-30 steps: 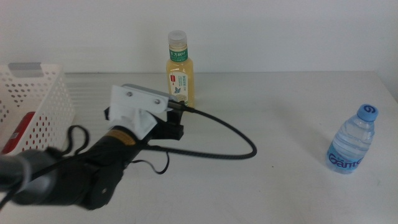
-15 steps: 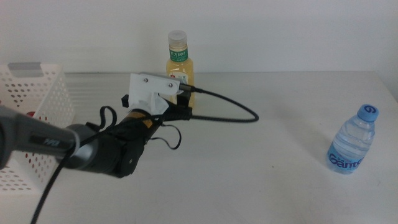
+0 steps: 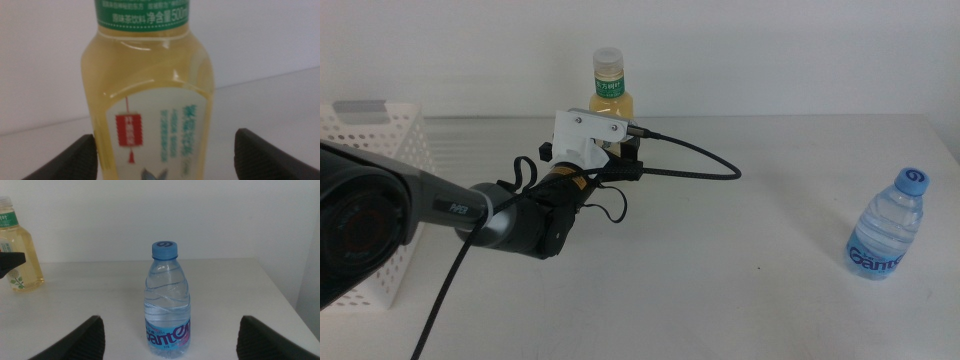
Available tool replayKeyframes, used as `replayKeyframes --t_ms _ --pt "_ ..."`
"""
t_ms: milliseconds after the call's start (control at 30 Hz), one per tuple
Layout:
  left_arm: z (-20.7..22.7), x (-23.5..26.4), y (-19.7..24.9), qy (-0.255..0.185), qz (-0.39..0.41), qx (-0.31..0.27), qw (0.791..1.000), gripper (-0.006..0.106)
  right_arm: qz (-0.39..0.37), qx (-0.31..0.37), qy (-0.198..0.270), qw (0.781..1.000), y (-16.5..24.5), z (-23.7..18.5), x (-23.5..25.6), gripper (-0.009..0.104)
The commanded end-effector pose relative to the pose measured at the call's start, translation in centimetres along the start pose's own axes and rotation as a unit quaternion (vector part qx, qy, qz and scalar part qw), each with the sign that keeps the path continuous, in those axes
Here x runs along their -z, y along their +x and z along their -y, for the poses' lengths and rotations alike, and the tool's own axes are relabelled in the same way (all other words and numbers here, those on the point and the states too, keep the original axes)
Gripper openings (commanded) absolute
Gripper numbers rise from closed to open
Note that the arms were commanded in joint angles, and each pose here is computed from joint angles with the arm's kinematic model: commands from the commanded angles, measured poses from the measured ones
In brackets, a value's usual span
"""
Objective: Use arms to grab the bottles and put them into the dustbin to the left of the table.
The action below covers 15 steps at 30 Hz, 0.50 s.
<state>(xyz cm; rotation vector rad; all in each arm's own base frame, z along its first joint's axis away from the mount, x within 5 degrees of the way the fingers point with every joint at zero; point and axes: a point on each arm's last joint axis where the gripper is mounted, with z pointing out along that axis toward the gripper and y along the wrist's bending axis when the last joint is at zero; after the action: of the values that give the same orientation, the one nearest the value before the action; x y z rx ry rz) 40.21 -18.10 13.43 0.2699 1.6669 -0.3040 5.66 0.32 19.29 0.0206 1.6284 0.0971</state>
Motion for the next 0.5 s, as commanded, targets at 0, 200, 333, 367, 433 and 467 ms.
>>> replayKeyframes --t_ms 0,200,333,367,433,467 --pt "-0.1 -0.4 -3.8 0.002 0.081 0.009 0.997 0.090 0.055 0.006 0.002 0.998 -1.1 0.0 0.3 0.076" --pt "-0.7 -1.8 -3.7 -0.004 0.092 0.008 0.996 0.090 0.055 0.006 0.002 0.998 -1.1 0.0 0.3 0.076" --pt "-0.6 -2.9 -4.0 -0.003 0.106 0.008 0.994 0.090 0.055 0.006 0.002 0.998 -1.1 0.0 0.3 0.076" --pt "-0.6 -3.3 -4.0 -0.003 0.109 0.009 0.994 0.090 0.055 0.006 0.002 0.998 -1.1 0.0 0.3 0.076" --pt "-0.6 -3.9 -3.7 -0.002 0.112 0.009 0.994 0.090 0.055 0.006 0.002 0.998 -1.1 0.0 0.3 0.076" --pt "-0.6 -4.1 -3.6 -0.002 0.114 0.009 0.993 0.090 0.055 0.006 0.002 0.998 -1.1 0.0 0.3 0.076"
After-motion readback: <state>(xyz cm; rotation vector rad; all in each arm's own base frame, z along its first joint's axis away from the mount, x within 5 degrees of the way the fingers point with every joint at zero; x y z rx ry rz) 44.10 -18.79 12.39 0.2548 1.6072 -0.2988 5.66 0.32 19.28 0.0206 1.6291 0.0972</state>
